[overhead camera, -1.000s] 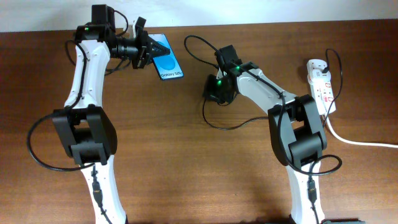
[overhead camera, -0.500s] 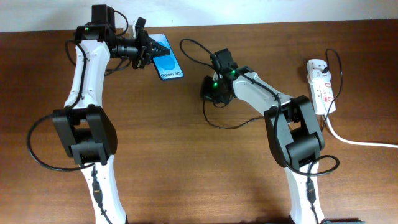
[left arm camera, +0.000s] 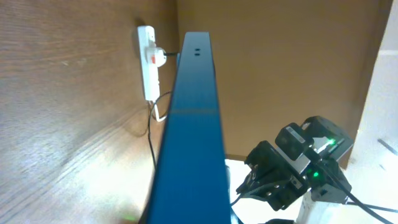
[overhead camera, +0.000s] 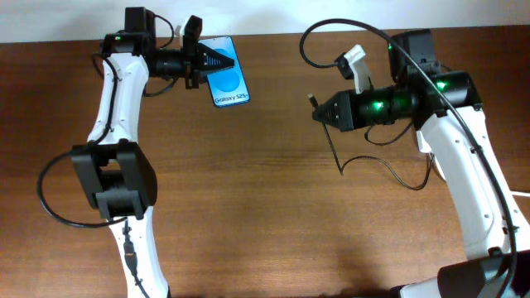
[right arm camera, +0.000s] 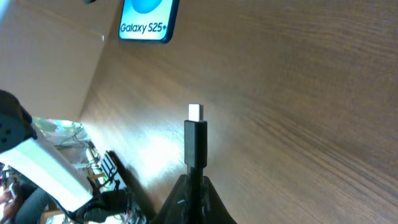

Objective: Plug charger to phone and switch on socket
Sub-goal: 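Lift the plug up to the bottom port of the held phone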

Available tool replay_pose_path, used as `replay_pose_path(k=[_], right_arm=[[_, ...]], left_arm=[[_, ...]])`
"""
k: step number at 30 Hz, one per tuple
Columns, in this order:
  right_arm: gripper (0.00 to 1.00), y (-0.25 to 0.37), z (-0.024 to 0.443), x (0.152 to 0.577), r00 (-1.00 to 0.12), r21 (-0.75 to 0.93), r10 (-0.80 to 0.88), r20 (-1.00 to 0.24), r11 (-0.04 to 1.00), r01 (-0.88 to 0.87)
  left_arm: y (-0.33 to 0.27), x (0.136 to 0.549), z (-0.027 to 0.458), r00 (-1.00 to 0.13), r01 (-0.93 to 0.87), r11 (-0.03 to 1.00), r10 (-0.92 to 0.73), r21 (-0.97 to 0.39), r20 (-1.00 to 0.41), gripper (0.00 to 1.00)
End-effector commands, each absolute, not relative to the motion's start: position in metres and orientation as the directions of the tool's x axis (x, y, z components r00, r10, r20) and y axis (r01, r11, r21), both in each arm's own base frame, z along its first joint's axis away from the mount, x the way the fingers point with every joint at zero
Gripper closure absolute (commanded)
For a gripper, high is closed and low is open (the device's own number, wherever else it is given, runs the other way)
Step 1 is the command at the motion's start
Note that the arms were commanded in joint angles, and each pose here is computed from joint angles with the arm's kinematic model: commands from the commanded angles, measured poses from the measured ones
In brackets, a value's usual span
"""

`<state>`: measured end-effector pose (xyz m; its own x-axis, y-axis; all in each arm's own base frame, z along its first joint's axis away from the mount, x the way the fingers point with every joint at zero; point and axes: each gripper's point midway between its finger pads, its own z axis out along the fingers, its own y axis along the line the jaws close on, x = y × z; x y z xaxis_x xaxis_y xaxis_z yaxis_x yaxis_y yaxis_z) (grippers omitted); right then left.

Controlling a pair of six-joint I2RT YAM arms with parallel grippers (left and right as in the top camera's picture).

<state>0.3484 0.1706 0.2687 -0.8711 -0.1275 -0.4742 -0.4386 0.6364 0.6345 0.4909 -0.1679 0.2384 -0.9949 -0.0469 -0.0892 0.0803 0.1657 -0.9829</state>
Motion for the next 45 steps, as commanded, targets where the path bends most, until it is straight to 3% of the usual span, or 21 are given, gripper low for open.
replay_pose_path(k=[1, 3, 5, 7, 15, 28, 45], right_arm=[[0.96, 0.168, 0.278, 0.319, -0.857, 0.635, -0.137, -0.497, 0.615, -0.467], [0.96, 0.156, 0.266, 0.292, -0.867, 0.634, -0.058, -0.495, 0.657, -0.407], [0.96, 0.16, 0.25, 0.286, -0.875, 0.696, 0.044, -0.483, 0.625, -0.353], [0.96, 0.171, 0.243, 0.292, -0.879, 0.76, 0.08, -0.469, 0.543, -0.356], [0.96, 0.264, 0.231, 0.321, -0.893, 0.824, 0.096, -0.44, 0.438, -0.359], [0.96, 0.275, 0.234, 0.345, -0.875, 0.839, 0.243, -0.419, 0.471, -0.272], [0.96, 0.274, 0.239, 0.351, -0.855, 0.832, 0.264, -0.446, 0.474, -0.288]], left_arm=[[-0.182, 0.482, 0.257, -0.991, 0.135, 0.087, 0.0, -0.987, -0.135, 1.0], [-0.182, 0.481, 0.257, -0.988, 0.156, 0.087, 0.004, -0.984, -0.156, 1.0], [-0.191, 0.478, 0.256, -0.987, 0.157, 0.089, 0.021, -0.984, -0.156, 1.0], [-0.205, 0.472, 0.256, -0.986, 0.161, 0.084, 0.051, -0.983, -0.157, 1.0], [-0.23, 0.465, 0.256, -0.992, 0.093, 0.091, 0.09, -0.992, -0.085, 1.0], [-0.233, 0.475, 0.261, -0.995, 0.065, 0.09, 0.076, -0.994, -0.058, 1.0], [-0.233, 0.469, 0.271, -0.987, 0.122, 0.022, 0.109, -0.992, -0.119, 1.0]])
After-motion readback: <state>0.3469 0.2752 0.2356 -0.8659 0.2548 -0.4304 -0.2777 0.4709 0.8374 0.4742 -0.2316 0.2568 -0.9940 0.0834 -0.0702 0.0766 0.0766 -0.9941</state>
